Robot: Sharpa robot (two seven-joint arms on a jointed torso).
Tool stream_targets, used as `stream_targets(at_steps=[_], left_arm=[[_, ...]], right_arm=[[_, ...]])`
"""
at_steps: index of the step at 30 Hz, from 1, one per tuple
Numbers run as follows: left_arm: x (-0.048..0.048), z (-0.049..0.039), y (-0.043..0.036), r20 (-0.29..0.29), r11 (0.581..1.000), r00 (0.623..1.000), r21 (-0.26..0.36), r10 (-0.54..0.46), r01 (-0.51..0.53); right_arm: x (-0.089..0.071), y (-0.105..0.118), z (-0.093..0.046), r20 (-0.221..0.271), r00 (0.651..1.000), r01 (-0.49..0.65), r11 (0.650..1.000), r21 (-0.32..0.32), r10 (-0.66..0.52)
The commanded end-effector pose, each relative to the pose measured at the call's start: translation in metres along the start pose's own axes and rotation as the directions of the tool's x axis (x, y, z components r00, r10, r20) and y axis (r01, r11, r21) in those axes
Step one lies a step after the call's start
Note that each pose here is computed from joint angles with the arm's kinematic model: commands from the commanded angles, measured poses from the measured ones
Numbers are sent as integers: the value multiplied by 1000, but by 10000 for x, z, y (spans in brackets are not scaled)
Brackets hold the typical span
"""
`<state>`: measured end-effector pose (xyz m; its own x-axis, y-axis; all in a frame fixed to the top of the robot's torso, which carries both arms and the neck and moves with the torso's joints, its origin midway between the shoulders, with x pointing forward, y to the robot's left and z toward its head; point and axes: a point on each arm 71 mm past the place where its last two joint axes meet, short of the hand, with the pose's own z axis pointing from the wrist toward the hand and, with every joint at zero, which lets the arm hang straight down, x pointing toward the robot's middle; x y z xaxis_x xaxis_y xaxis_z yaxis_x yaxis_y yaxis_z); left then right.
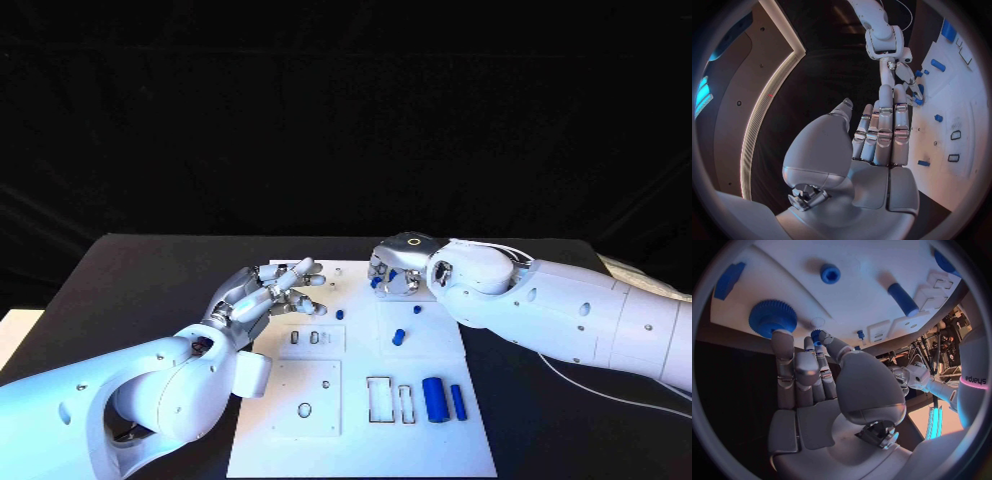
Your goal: Assemble the parts on the task board
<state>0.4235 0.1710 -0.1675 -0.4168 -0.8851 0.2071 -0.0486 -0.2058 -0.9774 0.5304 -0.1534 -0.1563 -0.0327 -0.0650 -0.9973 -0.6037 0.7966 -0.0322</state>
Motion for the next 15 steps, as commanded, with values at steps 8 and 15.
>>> stream_targets(at_steps=[8,15], left_arm=[[19,26,0,-15,1000,1000,7,-13,13],[36,38,6,-20,1000,1000,8,-15,15]], right_arm=[[-182,69,87,216,975,-62,998,6,60],[-174,134,225,213,975,-69,998,6,67]])
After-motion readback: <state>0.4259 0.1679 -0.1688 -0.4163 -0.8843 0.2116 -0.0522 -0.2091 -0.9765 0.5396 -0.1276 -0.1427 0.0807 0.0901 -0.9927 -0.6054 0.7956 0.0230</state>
